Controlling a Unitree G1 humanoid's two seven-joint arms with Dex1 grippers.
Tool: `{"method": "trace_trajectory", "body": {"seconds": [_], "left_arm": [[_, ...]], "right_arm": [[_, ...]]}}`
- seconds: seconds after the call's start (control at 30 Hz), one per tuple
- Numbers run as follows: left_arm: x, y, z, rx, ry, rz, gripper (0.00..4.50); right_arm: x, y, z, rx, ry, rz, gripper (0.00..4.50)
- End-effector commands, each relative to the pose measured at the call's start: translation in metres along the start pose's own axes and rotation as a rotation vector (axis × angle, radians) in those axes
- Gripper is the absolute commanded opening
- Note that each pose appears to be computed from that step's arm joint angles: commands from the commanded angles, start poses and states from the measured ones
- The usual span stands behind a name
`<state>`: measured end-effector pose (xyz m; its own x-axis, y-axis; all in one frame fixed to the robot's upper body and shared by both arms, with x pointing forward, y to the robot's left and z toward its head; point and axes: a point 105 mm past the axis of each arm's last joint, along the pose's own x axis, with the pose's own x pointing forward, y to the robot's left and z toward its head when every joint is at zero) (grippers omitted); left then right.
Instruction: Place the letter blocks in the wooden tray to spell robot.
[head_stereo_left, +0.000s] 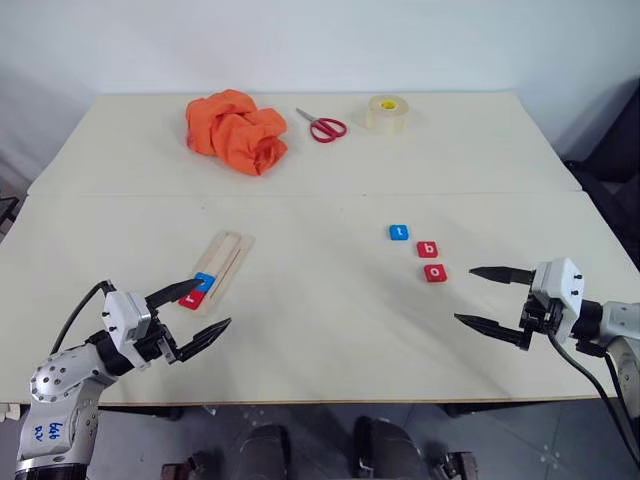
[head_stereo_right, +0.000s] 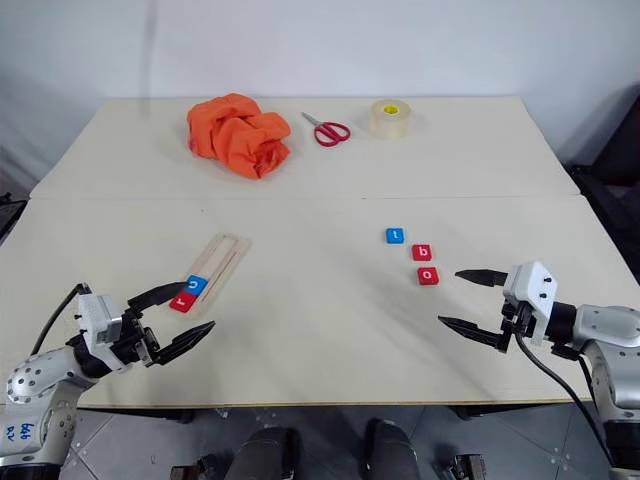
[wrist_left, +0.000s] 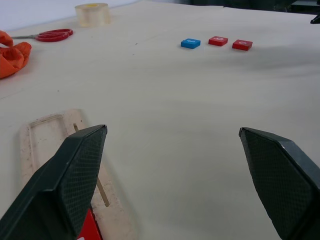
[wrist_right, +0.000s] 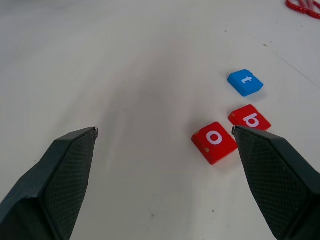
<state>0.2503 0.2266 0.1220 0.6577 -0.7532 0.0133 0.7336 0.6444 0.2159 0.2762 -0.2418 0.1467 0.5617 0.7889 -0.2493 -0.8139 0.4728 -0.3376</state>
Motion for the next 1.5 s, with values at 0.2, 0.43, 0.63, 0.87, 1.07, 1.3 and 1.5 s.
{"method": "trace_trajectory", "body": {"seconds": [0.2, 0.43, 0.63, 0.87, 1.07, 1.3, 1.5], "left_arm": [[0.002, 0.006, 0.017, 0.046, -0.037, 0.054, 4.50], [-0.018, 0.004, 0.020, -0.009, 0.004, 0.141, 4.50], [-0.066, -0.006, -0.001, -0.103, 0.211, 0.298, 4.50], [-0.096, -0.018, -0.011, -0.170, 0.327, 0.377, 4.50], [-0.100, -0.016, -0.012, -0.188, 0.343, 0.447, 4.50], [-0.070, 0.006, -0.008, -0.208, 0.341, 0.498, 4.50], [-0.039, 0.021, -0.009, -0.250, 0.367, 0.510, 4.50]], "right_arm": [[0.007, -0.007, 0.011, -0.027, -0.041, 0.000, 4.49], [0.011, -0.014, 0.011, -0.034, -0.044, 0.027, 4.49], [0.019, -0.024, 0.009, -0.041, -0.049, 0.063, 4.49], [0.031, -0.030, 0.009, -0.054, -0.064, 0.115, 4.49], [0.037, -0.031, 0.011, -0.068, -0.077, 0.148, 4.49], [0.038, -0.029, 0.011, -0.070, -0.078, 0.160, 4.49], [0.038, -0.025, 0.012, -0.066, -0.083, 0.161, 4.49]]}}
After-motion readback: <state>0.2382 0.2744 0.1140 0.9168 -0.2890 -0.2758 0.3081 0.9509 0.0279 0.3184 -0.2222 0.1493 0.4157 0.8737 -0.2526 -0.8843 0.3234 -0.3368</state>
